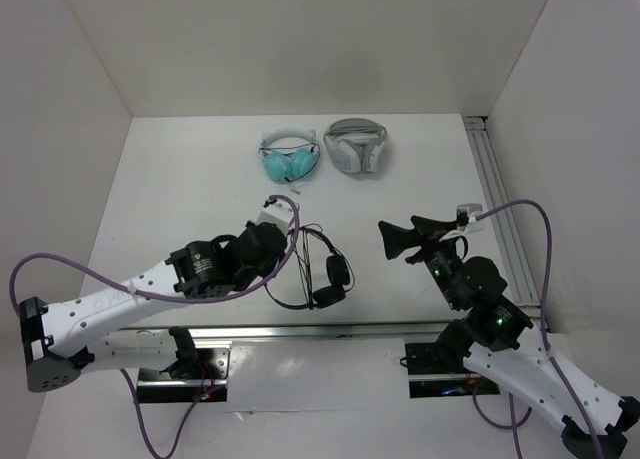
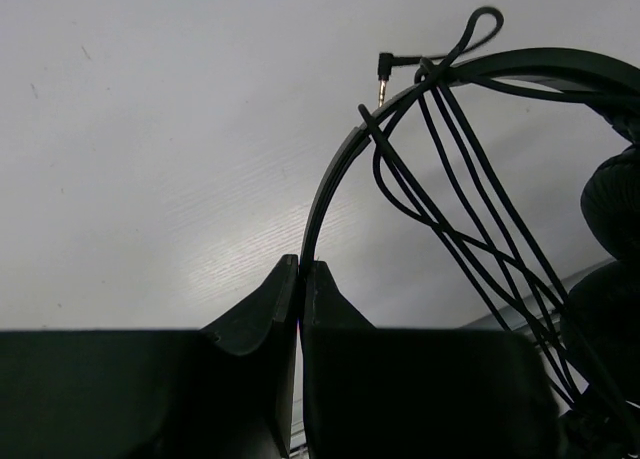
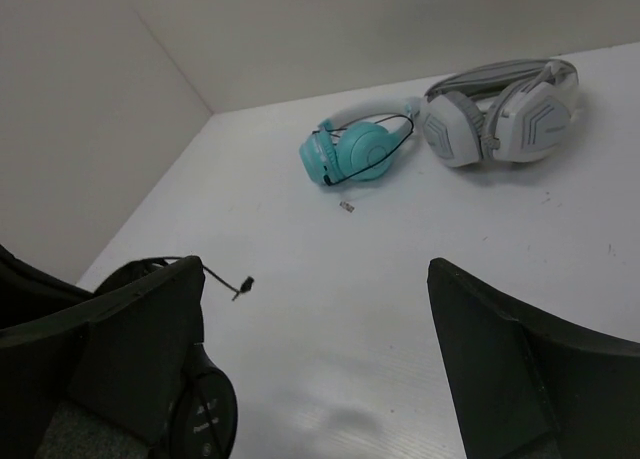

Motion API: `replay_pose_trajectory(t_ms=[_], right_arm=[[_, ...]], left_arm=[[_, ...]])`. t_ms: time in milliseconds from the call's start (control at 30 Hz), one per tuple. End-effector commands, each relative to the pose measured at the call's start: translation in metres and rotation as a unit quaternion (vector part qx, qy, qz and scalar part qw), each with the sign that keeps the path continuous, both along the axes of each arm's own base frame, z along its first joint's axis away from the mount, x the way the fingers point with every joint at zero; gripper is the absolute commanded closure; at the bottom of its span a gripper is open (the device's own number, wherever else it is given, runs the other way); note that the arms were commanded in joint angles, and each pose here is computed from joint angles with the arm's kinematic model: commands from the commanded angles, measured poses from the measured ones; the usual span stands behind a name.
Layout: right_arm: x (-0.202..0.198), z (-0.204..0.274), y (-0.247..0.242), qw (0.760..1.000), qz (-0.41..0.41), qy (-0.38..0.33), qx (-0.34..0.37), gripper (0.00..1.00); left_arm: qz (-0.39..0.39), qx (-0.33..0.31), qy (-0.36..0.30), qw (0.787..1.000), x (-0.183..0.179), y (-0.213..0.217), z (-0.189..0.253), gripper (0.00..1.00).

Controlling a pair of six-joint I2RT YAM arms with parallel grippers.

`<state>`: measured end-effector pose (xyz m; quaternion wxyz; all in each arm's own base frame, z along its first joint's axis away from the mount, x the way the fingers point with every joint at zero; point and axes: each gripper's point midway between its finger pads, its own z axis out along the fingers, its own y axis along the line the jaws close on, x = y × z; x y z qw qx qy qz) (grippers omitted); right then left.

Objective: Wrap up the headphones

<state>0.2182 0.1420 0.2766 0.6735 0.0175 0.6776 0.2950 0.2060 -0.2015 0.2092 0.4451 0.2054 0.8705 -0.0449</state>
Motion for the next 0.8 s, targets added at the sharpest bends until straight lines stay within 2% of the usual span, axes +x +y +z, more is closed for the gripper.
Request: replay_pose_trajectory(t_ms=[0,433,667,767], right_arm=[[0.0,0.014,-0.016,0.999,-0.034,0.009,0.019,0.0],[-0.003,0.01,-0.01,0.999,-0.018,0.023,0.016,0.0],[-0.004,0.005,-0.008,0.999,-0.014,0.031,0.014,0.0],[-0.003,0.012,-0.025,0.997,-0.053,0.035,0.034,0.0]], left_arm=[[0.023,-0.085,-0.03,0.996,0.012,-0.023,0.017,1.0],[0.027,-0.124,0.014,0.992,0.005,-0.04,-0.019,1.0],[0.008,-0.101,0.01,0.995,0.019,-0.065,-0.021,1.0],[-0.002,-0.096,0.017,0.995,0.026,-0.084,-0.022,1.0]])
